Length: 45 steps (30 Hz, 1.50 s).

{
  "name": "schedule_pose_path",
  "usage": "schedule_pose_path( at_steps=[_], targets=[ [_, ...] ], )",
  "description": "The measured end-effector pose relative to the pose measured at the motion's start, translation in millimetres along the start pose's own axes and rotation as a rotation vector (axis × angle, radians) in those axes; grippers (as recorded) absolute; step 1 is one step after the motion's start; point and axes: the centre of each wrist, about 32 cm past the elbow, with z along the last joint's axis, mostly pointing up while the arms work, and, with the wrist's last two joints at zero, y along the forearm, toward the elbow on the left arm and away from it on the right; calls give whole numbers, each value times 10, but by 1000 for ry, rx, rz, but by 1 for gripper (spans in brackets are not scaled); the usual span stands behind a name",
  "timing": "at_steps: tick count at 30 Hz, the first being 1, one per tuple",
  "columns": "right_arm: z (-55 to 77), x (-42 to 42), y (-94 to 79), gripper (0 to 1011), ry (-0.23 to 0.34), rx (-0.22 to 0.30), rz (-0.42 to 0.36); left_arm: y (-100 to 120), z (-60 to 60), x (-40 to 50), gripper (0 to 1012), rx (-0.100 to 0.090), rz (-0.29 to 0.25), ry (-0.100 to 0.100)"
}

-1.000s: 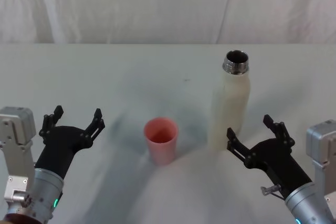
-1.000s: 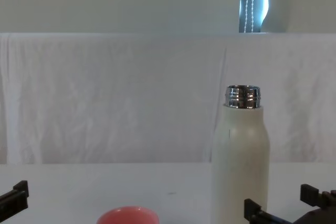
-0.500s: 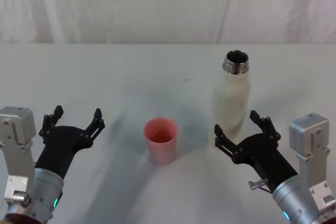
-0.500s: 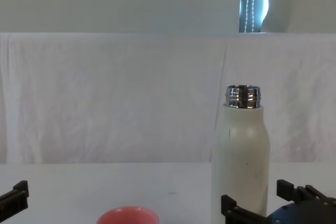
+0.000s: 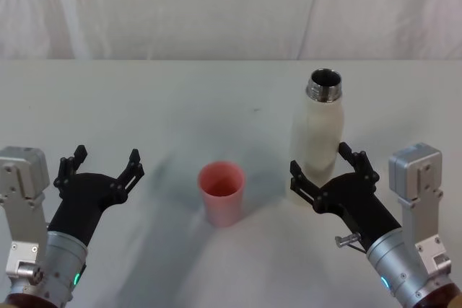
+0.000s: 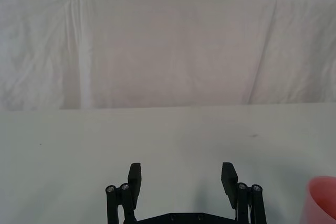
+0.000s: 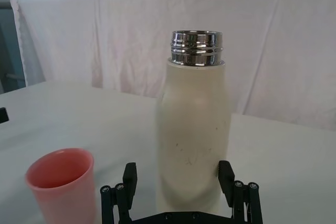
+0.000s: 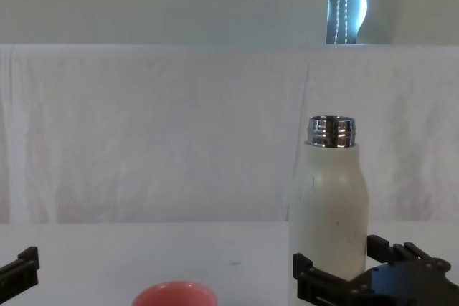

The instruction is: Grasp the thermos with one hand and pour water into the cup lid.

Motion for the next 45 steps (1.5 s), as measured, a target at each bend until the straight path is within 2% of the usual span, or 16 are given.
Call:
schedule_pose_path(
  at_steps=[20,33,45],
  targets=[
    [-9,99,186,1000,18,7,-20,0,0,0,1001,0,0,0],
    [0,111,275,1000,24,7,-13,0,0,0,1001,0,0,0],
    [-3,107,270,1000,24,6,-13,0,0,0,1001,0,0,0]
  ],
)
